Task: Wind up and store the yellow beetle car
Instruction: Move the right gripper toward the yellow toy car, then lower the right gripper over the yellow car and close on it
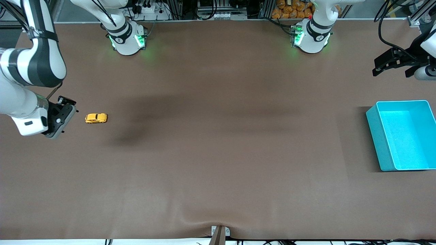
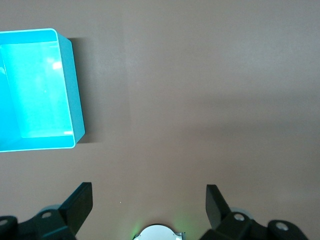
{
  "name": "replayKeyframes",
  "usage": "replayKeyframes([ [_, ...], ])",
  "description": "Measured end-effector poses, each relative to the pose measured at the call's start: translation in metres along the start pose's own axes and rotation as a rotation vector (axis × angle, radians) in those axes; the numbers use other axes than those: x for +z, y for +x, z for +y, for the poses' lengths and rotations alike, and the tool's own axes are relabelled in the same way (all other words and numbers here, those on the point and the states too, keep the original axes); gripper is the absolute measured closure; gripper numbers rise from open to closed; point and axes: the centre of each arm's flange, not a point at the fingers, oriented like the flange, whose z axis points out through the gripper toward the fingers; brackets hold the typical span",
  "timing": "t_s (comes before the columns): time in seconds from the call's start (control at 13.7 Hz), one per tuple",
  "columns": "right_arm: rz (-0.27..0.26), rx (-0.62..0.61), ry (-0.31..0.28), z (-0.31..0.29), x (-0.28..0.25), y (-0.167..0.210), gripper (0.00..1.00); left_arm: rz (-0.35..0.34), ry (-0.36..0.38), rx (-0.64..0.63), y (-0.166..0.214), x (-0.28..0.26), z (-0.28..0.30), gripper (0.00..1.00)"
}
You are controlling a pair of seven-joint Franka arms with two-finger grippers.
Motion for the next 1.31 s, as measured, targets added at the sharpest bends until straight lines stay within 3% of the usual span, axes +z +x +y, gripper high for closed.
replayKeyframes([
  [0.29, 0.033, -0.192, 0.007, 0.0, 0.029, -0.011, 0.0, 0.0, 0.0, -0.007, 0.0, 0.0, -0.004, 0.0],
  [0.58, 0.036, -0.293, 0.023, 0.002, 0.049, -0.017, 0.0, 0.0, -0.001, -0.009, 0.0, 0.0, -0.005, 0.0],
  [0.87, 0.056, -0.316, 0.036, -0.002, 0.104, -0.04, 0.0, 0.0, -0.001, -0.01, 0.0, 0.0, -0.005, 0.0],
  [1.31, 0.07, -0.3, -0.005, -0.023, 0.152, -0.053, 0.0, -0.003, -0.001, -0.011, 0.001, 0.001, -0.006, 0.0],
])
